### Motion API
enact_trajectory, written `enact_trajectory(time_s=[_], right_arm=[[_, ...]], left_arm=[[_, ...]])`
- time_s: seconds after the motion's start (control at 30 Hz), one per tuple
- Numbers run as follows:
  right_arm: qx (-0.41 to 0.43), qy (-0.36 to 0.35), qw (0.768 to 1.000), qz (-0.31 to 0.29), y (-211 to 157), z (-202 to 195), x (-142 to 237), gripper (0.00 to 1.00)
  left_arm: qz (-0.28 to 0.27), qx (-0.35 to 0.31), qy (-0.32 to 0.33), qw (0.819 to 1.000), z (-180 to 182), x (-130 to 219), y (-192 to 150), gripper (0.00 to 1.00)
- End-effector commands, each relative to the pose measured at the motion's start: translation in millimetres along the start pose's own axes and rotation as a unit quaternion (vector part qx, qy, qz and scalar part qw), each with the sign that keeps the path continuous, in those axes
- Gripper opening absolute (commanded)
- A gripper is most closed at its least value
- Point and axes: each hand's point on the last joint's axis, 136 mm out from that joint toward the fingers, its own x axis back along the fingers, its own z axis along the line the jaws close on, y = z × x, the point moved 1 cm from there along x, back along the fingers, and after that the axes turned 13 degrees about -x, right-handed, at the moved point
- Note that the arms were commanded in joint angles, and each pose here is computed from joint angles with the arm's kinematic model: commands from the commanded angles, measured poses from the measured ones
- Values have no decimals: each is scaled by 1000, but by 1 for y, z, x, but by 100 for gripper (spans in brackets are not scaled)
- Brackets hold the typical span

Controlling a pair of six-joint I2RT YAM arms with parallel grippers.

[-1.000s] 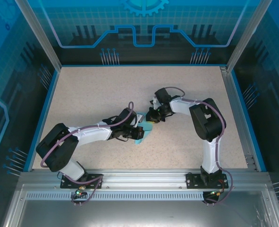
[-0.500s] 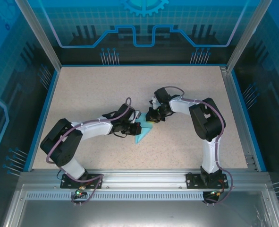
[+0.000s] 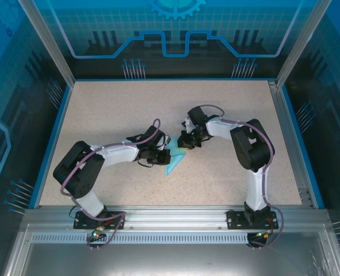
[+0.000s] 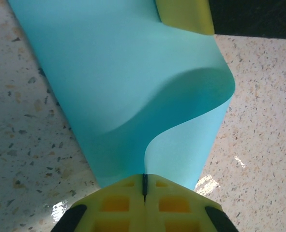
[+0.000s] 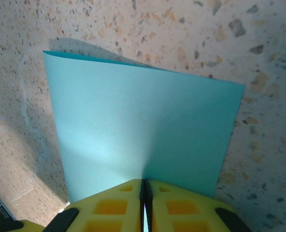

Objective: Fold a paper plane with a square sheet of paper (pick it up from the middle)
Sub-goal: Third fold the triangle at the center of the table.

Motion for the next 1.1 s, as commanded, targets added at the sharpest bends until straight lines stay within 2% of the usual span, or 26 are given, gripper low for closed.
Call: enact_trajectory(time_s=[0.0,0.33,1.07], right_arm=[[-15,-58,998,19,-11,-26,-13,13],[-17,-59,998,20,-12,-26,-14,13],[-19,-64,998,21,-14,-27,-13,14]], left_arm=[[-4,0,14,1000,5,2,8,0],[-1,-7,45,999,14,4,12,0],[9,5,57,998,20,-4,9,0]])
